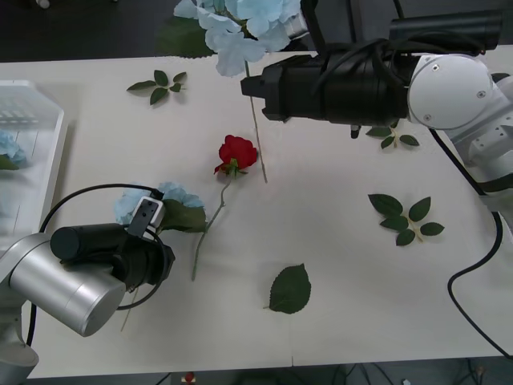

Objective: Place the red flowers into the right box and the blue flowers into the left box. If a person shows an open palm, hand one flower to the person first, then continue sorting.

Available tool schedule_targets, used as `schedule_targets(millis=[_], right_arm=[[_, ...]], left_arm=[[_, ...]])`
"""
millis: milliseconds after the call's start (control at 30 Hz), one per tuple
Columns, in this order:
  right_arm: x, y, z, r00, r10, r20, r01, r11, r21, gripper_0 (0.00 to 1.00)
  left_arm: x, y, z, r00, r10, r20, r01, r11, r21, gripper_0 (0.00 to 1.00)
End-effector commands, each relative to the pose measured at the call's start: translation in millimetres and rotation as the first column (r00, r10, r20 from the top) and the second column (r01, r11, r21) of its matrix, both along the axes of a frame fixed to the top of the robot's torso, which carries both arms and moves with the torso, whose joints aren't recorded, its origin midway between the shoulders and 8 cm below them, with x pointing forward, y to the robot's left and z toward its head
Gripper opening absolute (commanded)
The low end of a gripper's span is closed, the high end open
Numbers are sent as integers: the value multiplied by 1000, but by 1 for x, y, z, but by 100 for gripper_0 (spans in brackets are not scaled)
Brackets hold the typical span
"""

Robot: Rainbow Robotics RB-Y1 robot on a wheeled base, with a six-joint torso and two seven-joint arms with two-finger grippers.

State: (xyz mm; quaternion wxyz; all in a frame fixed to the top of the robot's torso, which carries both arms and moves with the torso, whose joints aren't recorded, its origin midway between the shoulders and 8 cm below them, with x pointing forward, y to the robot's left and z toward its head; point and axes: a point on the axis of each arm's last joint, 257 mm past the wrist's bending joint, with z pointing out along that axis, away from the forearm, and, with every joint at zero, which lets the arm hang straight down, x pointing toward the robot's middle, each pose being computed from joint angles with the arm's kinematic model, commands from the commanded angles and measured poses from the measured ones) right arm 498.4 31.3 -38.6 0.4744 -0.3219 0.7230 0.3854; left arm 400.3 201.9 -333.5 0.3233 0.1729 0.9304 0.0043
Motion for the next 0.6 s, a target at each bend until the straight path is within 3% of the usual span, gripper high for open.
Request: schedule_targets(millis=[33, 133, 233, 467, 600], right_arm=[[-15, 44, 34, 995, 81, 52, -83, 995, 52, 0], [-14, 53, 37, 995, 81, 53, -85, 994, 75, 0], [-11, 59, 34, 996, 81, 45, -84, 993, 76, 0], [-10, 63, 30, 996, 79, 50, -82, 994, 74, 0], [-12, 66, 31, 995, 85, 48, -88, 993, 78, 0]], left_arm=[[10, 16, 24, 998, 41, 54, -41, 999, 4, 0], [14, 37, 51, 994, 44, 101, -50, 997, 51, 0], [18, 94, 111, 981, 92, 173, -119, 982, 149, 0], [22, 188, 182, 970, 160, 181, -204, 943, 262, 0], [37, 245, 216, 962, 200, 184, -253, 907, 337, 0]])
